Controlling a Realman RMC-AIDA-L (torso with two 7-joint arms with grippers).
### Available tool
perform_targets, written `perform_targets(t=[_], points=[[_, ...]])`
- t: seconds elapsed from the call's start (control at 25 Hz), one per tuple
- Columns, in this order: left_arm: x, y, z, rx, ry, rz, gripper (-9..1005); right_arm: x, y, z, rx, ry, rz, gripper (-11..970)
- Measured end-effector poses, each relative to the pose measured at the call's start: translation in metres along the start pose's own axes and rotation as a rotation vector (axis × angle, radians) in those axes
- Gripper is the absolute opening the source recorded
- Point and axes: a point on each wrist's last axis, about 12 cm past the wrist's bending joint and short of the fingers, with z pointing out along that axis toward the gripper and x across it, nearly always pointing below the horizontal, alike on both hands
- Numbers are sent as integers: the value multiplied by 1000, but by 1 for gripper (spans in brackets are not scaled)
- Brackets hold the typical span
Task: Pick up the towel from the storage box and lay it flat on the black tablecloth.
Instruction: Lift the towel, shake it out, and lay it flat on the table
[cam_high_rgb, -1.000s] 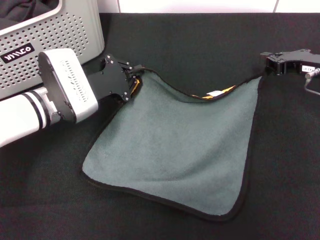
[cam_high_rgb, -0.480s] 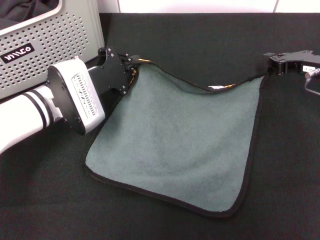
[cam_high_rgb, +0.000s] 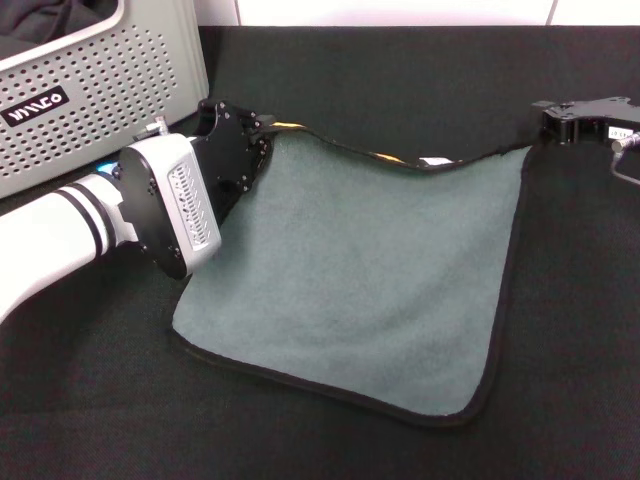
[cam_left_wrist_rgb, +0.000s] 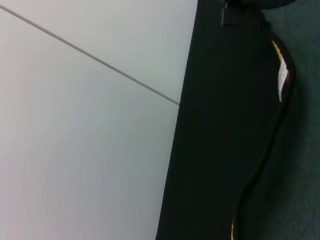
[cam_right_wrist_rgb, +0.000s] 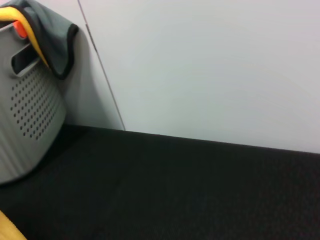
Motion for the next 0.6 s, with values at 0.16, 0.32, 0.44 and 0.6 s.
perform_targets(t=[0.16, 0.32, 0.44, 0.6], points=[[0, 1, 1, 2, 2, 16, 32, -1, -1, 1, 11, -2, -3, 6], [0, -1, 1, 2, 6, 72, 33, -1, 0, 2, 12, -1, -1, 6], [1, -3, 0, 3, 12, 83, 34, 0, 0, 4, 16, 4, 5, 7], [0, -3, 1, 1, 7, 77, 37, 2, -1, 5, 19, 8, 11, 12]])
